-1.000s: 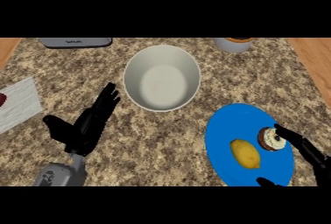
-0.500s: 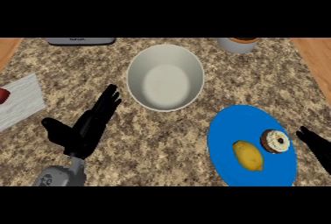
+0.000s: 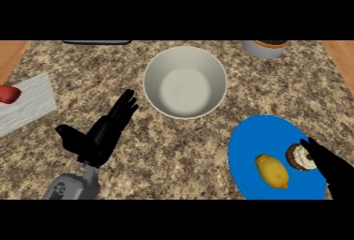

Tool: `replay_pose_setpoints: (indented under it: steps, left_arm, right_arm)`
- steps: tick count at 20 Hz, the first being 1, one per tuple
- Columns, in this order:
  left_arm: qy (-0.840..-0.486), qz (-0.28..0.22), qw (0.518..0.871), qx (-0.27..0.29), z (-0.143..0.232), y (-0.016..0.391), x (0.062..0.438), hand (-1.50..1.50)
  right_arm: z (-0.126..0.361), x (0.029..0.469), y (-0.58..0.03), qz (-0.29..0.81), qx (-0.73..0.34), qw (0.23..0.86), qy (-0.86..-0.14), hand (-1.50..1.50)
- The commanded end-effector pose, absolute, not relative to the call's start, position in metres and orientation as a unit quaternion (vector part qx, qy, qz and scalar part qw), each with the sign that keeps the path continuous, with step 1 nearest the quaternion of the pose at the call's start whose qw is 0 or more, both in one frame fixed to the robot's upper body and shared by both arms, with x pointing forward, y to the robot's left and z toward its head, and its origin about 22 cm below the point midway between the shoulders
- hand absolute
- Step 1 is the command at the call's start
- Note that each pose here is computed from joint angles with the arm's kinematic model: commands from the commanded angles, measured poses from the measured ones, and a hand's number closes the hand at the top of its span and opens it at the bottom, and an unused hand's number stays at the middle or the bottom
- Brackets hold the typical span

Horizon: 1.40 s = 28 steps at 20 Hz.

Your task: Pick the lemon from the plate and place it in the bowl

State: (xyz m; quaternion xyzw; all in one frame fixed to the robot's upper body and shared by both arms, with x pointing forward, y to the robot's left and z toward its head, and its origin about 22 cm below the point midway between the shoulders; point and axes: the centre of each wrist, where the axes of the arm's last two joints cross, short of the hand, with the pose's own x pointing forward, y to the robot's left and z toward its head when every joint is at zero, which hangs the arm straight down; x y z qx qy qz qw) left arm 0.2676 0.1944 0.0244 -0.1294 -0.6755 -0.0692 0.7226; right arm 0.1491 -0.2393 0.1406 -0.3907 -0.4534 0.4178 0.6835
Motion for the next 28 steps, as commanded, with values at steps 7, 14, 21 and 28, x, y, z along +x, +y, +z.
replay_pose_setpoints:
  steps: [7,14,21,28]
  left_arm:
    - [-0.671,-0.062,0.73,-0.115,0.016,0.21,0.265,0.0]
    - [-0.675,-0.061,0.725,-0.121,0.018,0.214,0.271,0.0]
    - [-0.671,-0.059,0.73,-0.12,0.024,0.196,0.266,0.0]
    - [-0.668,-0.055,0.732,-0.12,0.018,0.207,0.264,0.0]
  right_arm:
    - [0.131,0.184,-0.216,0.441,-0.411,0.723,-0.336,-1.5]
    - [0.099,0.187,-0.207,0.459,-0.396,0.73,-0.315,-1.5]
    - [0.077,0.21,-0.191,0.47,-0.399,0.72,-0.319,-1.5]
    - [0.078,0.196,-0.207,0.456,-0.412,0.721,-0.321,-1.5]
